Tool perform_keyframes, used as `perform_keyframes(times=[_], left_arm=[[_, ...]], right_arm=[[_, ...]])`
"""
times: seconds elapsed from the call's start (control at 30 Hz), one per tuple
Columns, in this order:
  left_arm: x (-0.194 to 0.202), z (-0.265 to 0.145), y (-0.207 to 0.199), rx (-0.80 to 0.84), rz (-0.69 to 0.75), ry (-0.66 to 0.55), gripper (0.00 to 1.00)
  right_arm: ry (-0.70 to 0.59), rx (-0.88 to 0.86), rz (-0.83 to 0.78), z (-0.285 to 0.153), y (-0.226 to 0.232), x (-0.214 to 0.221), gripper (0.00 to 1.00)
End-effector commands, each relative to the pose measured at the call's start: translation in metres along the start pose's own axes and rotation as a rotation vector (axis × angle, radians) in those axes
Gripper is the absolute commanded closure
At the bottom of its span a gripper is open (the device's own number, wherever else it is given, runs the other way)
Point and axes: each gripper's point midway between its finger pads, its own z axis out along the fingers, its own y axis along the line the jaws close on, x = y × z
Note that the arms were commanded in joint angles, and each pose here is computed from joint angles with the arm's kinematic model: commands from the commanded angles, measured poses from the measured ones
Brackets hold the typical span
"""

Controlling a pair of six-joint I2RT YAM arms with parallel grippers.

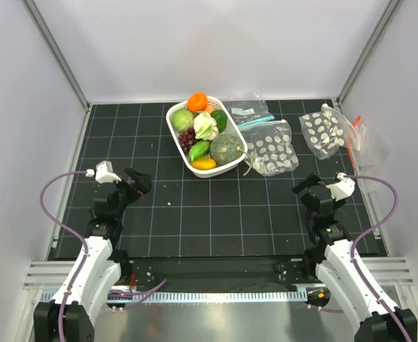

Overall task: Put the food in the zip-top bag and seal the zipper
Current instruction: Move the bin to the center of the board.

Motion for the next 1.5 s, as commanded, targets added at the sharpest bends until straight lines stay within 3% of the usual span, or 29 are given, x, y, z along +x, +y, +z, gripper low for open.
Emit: perform_keyframes(times=[0.0, 0.27, 0.43, 0.67, 1.23, 1.33, 1.47], left_arm=[[-0.018, 0.003, -0.028, 0.107, 0.007, -0.031, 0.00], [-0.007, 0.027, -0.038, 0.053, -0.039, 0.093, 0.00], [-0.019, 0.040, -0.065, 0.035, -0.032, 0.094, 0.01], [-0.021, 0.080, -0.089, -0.005, -0.036, 0.197, 0.20], [0.035, 0.144, -0.110, -0.081, 0.067, 0.393, 0.40], [0.042, 0.152, -0.105, -0.096, 0.081, 0.413, 0.49], [0.040, 0.159, -0.107, -0.106, 0.085, 0.408, 0.76]], right_arm=[[-0.040, -0.024, 0.037, -0.002, 0.012, -0.017, 0.00], [-0.039, -0.043, 0.037, -0.003, 0.014, -0.016, 0.00], [-0.035, -0.044, 0.034, -0.002, 0.015, -0.015, 0.01], [-0.024, -0.062, 0.024, -0.002, 0.018, -0.013, 0.00], [-0.018, -0.057, 0.020, 0.000, 0.018, -0.012, 0.00], [-0.015, -0.055, 0.019, 0.000, 0.018, -0.011, 0.00], [-0.013, -0.055, 0.016, 0.001, 0.019, -0.011, 0.00]])
